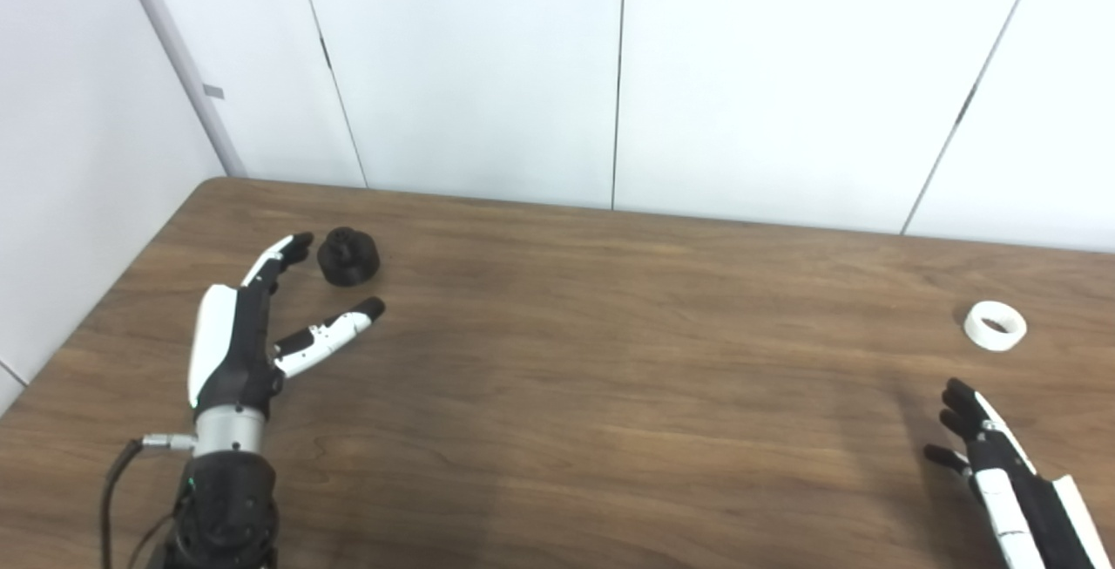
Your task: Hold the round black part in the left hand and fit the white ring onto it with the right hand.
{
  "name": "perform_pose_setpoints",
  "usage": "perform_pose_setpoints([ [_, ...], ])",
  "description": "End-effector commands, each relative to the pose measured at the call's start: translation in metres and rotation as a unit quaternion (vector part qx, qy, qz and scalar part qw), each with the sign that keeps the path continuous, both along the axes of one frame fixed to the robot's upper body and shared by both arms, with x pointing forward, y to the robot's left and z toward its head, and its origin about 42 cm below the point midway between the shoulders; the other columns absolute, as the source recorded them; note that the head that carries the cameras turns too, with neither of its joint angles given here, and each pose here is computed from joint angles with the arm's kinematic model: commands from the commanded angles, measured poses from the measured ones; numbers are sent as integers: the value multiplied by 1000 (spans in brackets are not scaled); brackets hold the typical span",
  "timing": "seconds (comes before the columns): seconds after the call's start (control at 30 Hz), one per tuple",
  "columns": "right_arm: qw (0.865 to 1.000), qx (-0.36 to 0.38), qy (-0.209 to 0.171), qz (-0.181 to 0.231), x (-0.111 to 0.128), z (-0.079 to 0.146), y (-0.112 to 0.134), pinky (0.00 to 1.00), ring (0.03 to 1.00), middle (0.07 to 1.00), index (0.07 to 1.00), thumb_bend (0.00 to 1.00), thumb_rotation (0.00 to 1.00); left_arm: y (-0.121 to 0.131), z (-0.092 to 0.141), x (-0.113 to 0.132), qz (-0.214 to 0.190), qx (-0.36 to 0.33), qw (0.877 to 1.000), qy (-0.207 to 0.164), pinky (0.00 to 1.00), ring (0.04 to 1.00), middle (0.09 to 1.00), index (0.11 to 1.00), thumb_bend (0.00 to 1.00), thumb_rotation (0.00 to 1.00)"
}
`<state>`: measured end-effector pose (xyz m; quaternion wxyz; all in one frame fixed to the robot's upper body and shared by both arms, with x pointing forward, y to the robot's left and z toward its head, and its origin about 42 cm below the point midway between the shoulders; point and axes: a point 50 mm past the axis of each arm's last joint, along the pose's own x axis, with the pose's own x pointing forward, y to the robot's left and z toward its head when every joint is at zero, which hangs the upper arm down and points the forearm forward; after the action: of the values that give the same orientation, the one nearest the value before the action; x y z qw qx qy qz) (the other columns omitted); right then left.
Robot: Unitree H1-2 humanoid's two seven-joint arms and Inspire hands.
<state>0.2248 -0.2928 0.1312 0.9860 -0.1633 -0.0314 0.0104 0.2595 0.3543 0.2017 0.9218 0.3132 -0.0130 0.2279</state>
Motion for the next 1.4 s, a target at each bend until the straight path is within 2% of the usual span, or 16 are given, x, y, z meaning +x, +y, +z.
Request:
perform_pose_setpoints([
  [0.0, 1000, -10, -10, 6, 2, 7, -2, 897, 930, 943, 938, 403, 1000, 12, 15, 11, 7, 38, 999, -21, 895, 900, 876, 861, 892, 414],
  [0.37, 1000, -3, -8, 9, 1, 6, -3, 890, 934, 946, 941, 423, 1000, 26, 12, 41, 25, 64, 998, 6, 832, 890, 901, 856, 891, 412],
  [0.57, 1000, -9, -10, 10, 0, 6, -4, 884, 926, 943, 942, 412, 1000, 31, 5, 61, 25, 76, 997, 21, 847, 914, 910, 859, 868, 376],
  [0.73, 1000, -5, -7, 7, -1, 6, -2, 870, 924, 941, 933, 439, 1000, 39, 1, 79, 24, 99, 994, 37, 856, 930, 907, 859, 869, 353],
  [1.13, 1000, -4, -9, 9, -3, 7, -2, 876, 926, 942, 938, 441, 1000, 56, 1, 118, 43, 149, 986, 64, 995, 964, 911, 840, 900, 363],
  [1.37, 1000, -6, -7, 8, -2, 7, -3, 882, 928, 942, 940, 438, 1000, 61, 5, 130, 47, 150, 985, 73, 1000, 968, 918, 843, 892, 357],
])
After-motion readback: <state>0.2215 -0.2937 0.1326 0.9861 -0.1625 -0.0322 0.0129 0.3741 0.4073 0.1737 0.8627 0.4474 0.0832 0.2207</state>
